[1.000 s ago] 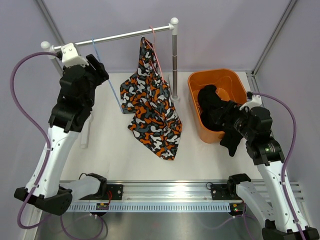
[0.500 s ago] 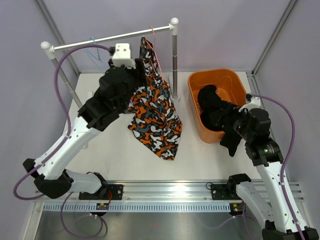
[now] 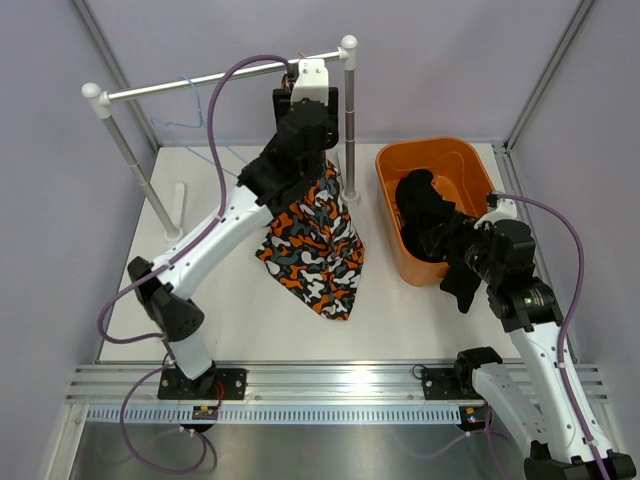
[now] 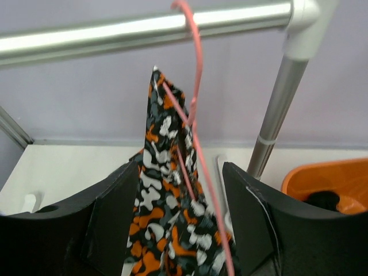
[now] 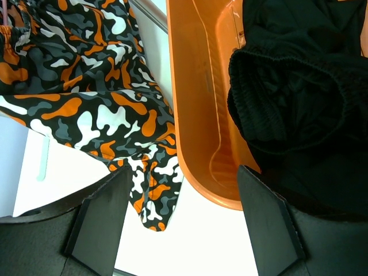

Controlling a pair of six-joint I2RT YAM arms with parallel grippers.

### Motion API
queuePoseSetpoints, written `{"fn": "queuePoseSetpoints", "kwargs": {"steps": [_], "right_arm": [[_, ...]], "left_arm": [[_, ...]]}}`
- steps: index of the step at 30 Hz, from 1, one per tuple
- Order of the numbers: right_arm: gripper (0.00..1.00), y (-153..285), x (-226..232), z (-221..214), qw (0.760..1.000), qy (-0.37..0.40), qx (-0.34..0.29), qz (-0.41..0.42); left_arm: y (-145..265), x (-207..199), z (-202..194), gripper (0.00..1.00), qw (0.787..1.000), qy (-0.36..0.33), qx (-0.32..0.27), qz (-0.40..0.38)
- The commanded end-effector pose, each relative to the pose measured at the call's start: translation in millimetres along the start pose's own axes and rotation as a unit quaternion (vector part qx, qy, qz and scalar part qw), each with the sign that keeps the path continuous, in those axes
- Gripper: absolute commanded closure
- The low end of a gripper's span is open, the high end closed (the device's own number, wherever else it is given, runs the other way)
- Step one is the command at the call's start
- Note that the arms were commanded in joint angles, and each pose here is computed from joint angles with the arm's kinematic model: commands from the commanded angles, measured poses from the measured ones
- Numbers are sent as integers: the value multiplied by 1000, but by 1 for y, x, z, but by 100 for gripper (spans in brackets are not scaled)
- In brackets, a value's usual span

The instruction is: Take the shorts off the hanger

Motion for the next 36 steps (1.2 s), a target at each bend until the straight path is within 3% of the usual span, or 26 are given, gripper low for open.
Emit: {"fn": "queuePoseSetpoints", "kwargs": {"steps": [1,3,13,27,31,36], "right_arm": [[18,3,-2,2,1000,12,-9,-6],[18,1,-2,1,1000,13,-7,-6],[17,-5,-1,3,1000,17,-1,-2],[17,-13,-4,1,1000,19,9,-4],[18,-12,-4,1,1000,20,8,-3],[17,-13,-6,-2,1000,21,10,-8]], "left_arm": [[-12,-4,40,35,997,33,-58,49],[-28,-14,27,35,997,12,-39,61],[-68,-5,5,39,996,33,-15,79],[-101,6,-8,60,998,32,1,59],[-101,7,-10,70,998,31,3,56],[-99,8,-7,97,998,29,2,52]]}}
Point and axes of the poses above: each gripper's point midway between its finger pads, its own y axis back along the fingers, its own x axis along the line the jaws close on, z = x × y, the point moved 10 cm from there along y, back along the fingers, and after that the axes turned 1 degree about y, right-handed, at the moved point
